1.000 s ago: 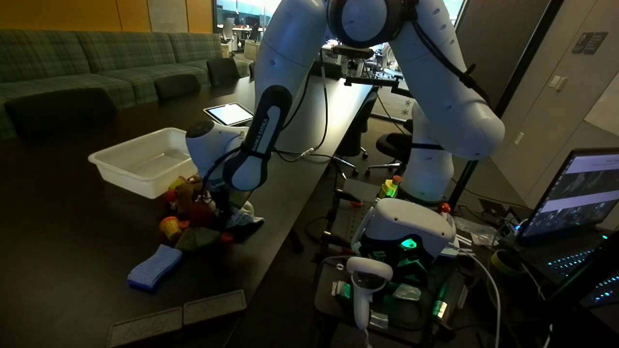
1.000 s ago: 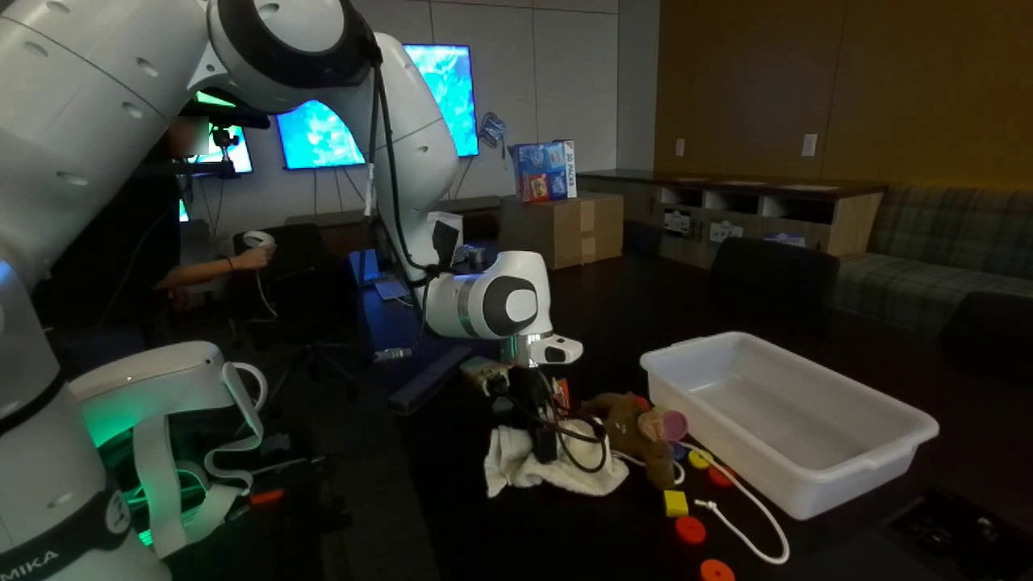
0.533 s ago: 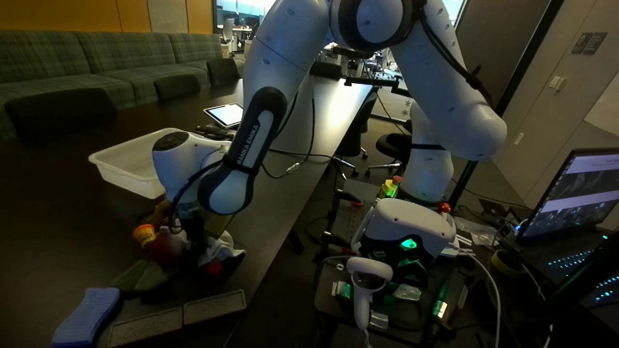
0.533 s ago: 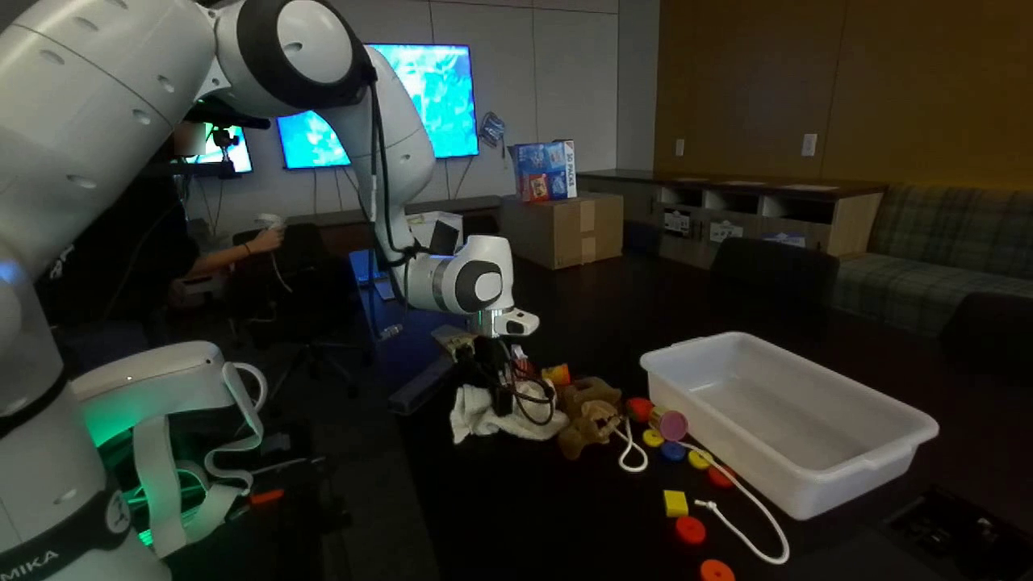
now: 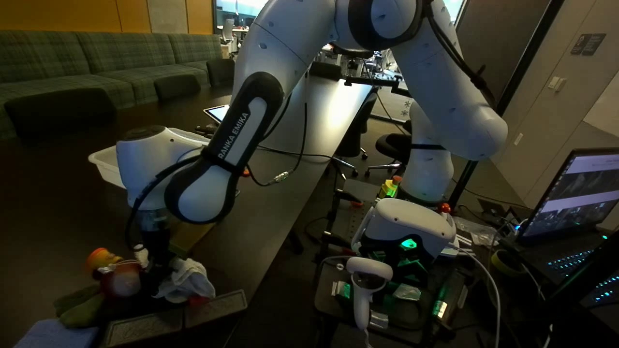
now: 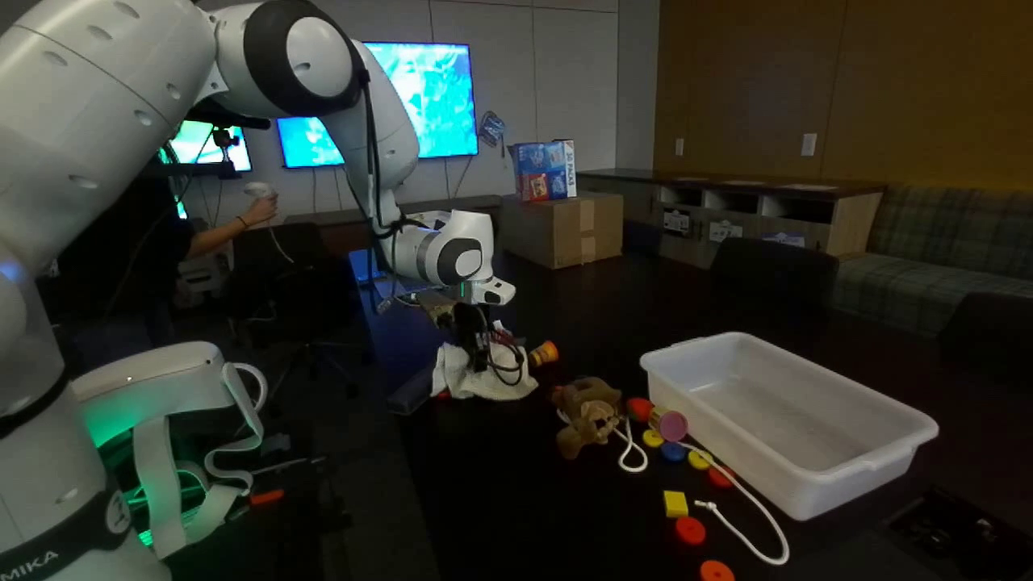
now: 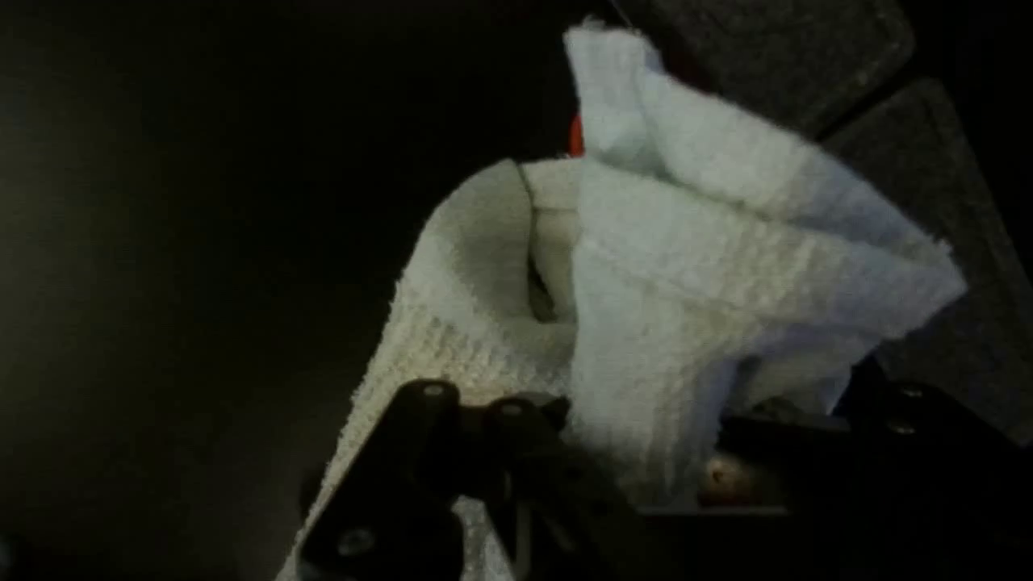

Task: Use the towel to push all the objects on the table to the left

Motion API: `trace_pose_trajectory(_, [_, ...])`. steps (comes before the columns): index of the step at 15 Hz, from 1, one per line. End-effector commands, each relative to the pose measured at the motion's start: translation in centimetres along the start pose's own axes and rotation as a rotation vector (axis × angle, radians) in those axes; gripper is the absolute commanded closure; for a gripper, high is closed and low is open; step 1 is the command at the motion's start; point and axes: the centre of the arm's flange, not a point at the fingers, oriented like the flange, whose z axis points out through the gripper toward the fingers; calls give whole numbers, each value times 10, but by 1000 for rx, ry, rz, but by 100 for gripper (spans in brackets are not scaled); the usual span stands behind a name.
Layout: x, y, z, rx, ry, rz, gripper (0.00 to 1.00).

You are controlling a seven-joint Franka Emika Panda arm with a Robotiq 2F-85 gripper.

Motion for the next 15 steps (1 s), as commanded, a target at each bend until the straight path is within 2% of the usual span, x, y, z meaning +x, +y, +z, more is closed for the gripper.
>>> trace_pose_trajectory(1, [10, 10, -45, 48, 39, -10, 97])
trace_pose_trajectory(4, [16, 56, -79, 63, 59, 2, 97])
trace_pose_trajectory(8, [20, 147, -114, 66, 76, 72, 97])
trace_pose_trajectory(15, [15, 349, -137, -80, 127, 360, 97])
